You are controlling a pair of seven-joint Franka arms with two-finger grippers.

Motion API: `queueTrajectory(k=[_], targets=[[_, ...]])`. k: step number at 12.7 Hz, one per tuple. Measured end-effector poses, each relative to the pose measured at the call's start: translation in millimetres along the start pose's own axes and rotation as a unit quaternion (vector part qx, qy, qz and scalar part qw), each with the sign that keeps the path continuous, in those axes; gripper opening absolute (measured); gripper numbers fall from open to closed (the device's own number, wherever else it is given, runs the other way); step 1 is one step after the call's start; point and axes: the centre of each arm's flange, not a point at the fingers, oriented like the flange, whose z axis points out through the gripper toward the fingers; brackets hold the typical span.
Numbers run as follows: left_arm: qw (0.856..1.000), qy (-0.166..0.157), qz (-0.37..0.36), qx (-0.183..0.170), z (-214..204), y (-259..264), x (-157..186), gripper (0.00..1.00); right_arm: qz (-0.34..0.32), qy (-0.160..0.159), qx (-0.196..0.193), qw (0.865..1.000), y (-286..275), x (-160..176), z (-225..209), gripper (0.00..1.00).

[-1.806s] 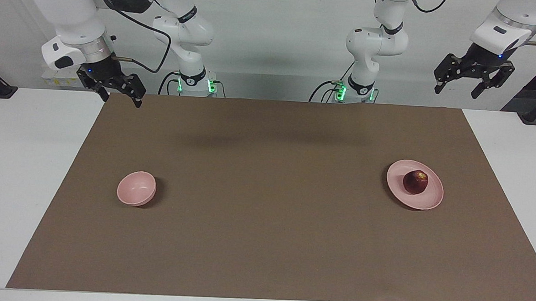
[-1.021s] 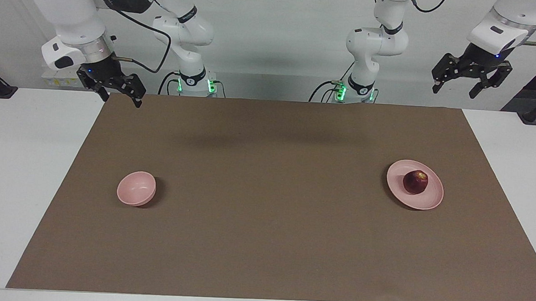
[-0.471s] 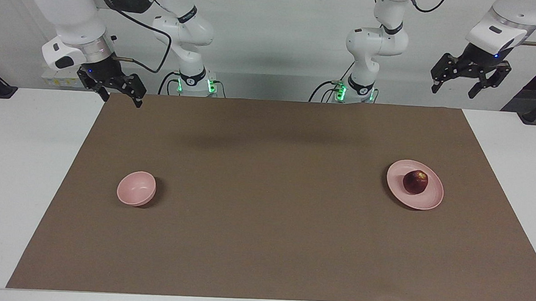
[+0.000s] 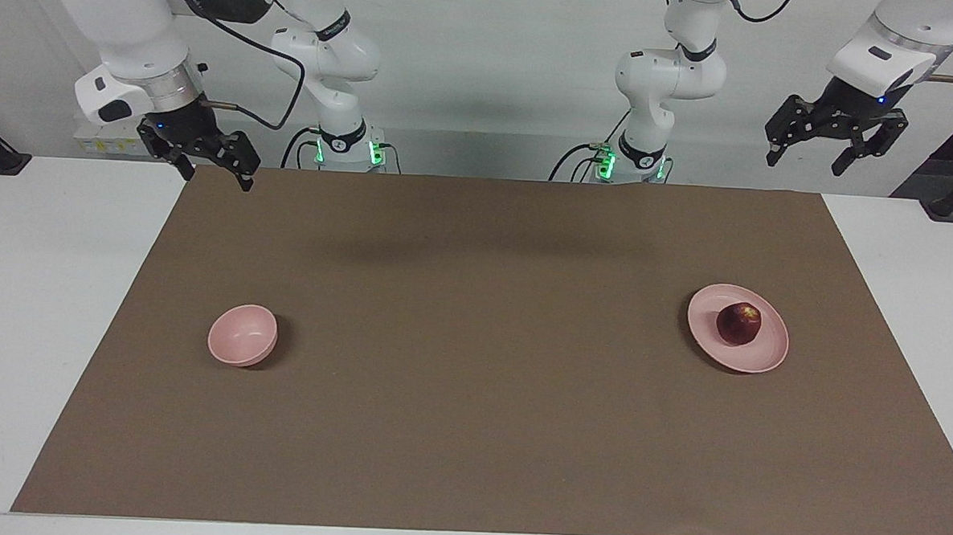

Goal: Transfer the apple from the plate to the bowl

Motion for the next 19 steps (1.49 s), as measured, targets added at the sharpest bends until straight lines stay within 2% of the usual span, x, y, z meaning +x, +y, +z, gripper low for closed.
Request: queueTrajectory(k=[4, 12, 19], targets=[[1.0, 0.013, 0.002, 0.001, 31.7, -5.1, 14.7, 1.0, -0.003, 0.0, 0.0, 1.0, -3.7, -0.5, -0.1, 1.0], [0.998, 0.033, 0.046, 0.008, 155.8, -42.8, 33.8, 1.0, -0.005, 0.0, 0.0, 1.0, -5.1, -0.6, -0.1, 1.0], [0.998, 0.048, 0.043, 0.015, 250.2, -61.4, 48.1, 1.0, 0.0, -0.001, 0.0, 1.0, 0.8, 0.1, 0.7, 1.0]])
